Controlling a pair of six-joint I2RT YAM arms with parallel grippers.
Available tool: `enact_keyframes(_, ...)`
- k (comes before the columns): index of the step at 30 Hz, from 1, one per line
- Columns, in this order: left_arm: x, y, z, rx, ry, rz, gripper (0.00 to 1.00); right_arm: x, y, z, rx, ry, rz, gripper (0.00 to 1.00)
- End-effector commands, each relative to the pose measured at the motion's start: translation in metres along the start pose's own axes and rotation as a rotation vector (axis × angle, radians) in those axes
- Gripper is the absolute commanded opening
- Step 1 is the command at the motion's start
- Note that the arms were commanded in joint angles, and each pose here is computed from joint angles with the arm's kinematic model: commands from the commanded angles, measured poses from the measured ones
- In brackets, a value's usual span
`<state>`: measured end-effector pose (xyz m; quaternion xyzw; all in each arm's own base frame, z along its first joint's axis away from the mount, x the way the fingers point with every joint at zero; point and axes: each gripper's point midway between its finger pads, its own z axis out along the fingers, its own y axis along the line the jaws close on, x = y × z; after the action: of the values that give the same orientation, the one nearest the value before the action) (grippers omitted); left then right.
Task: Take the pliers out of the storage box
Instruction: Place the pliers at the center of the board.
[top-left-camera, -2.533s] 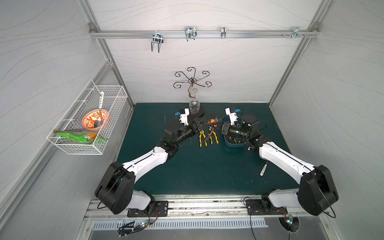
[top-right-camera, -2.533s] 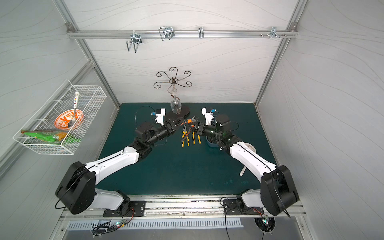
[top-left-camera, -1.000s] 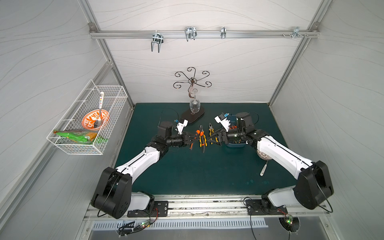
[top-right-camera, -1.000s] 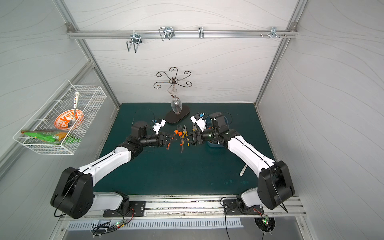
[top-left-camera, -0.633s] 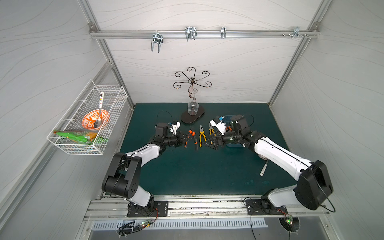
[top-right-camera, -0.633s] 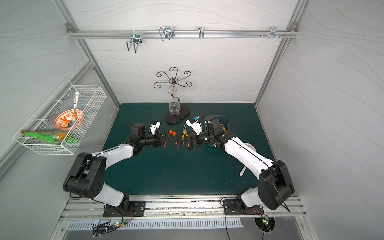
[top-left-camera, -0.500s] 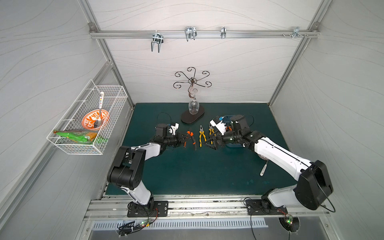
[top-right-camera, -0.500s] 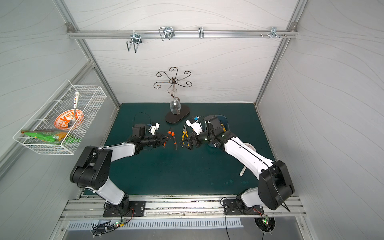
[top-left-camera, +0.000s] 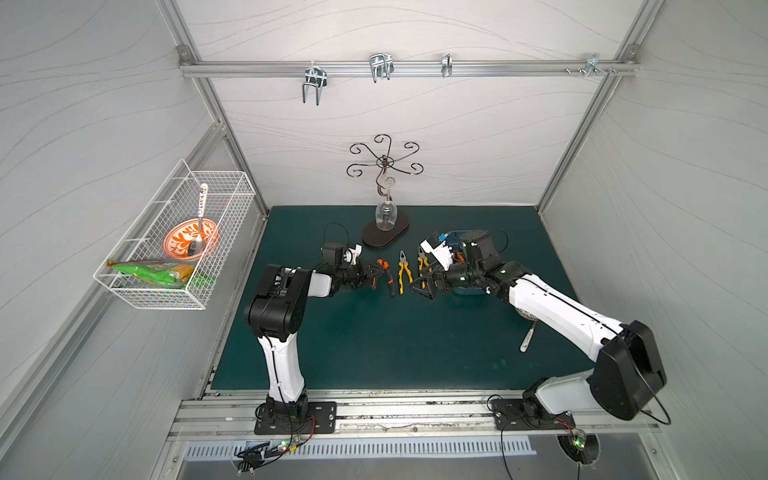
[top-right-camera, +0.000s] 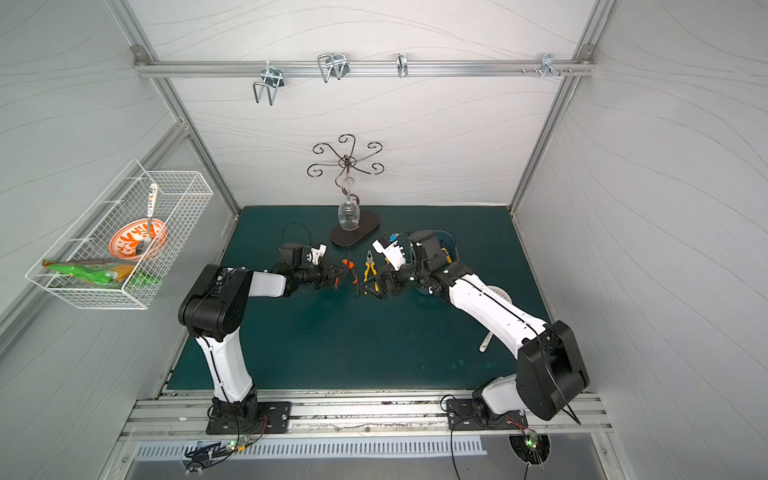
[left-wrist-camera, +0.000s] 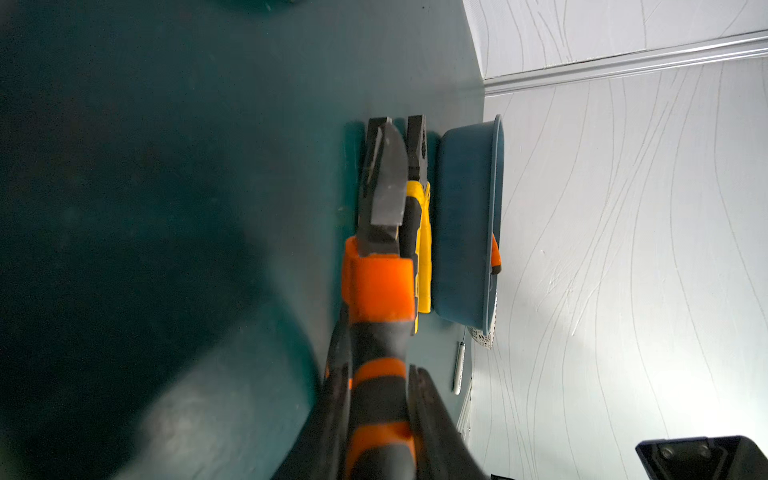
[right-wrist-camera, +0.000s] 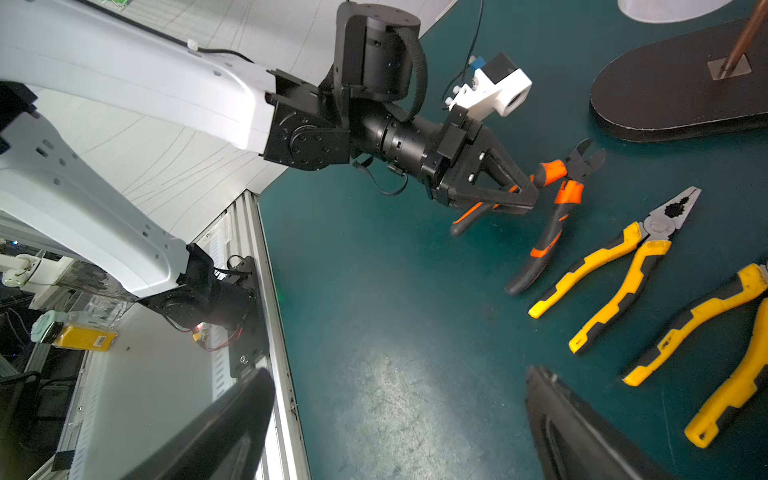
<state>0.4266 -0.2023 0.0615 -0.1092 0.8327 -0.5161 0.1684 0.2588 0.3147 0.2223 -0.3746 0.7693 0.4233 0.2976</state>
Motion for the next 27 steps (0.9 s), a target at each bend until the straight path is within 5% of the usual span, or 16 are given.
enact_keyframes(1,-0.022,-0.007,0.006,0.020,-0.025,0.064,0.00,0.008,0.000,0.003,0.000,0.025,0.003,0.99)
enact_keyframes(4,-0.022,0.002,0.010,-0.004,-0.025,0.043,0.02,0.009,-0.002,0.002,0.014,0.027,0.002,0.99)
enact_keyframes(16,-0.017,0.028,0.011,-0.116,-0.017,-0.029,0.57,0.008,-0.006,0.000,0.048,0.022,-0.002,0.99)
enact_keyframes(22,-0.017,0.033,-0.001,-0.189,-0.056,-0.017,0.74,0.007,-0.020,-0.005,0.128,0.021,0.011,0.99)
enact_keyframes(27,-0.008,0.042,-0.024,-0.332,-0.104,0.026,0.75,0.005,-0.041,-0.014,0.211,-0.004,0.064,0.99)
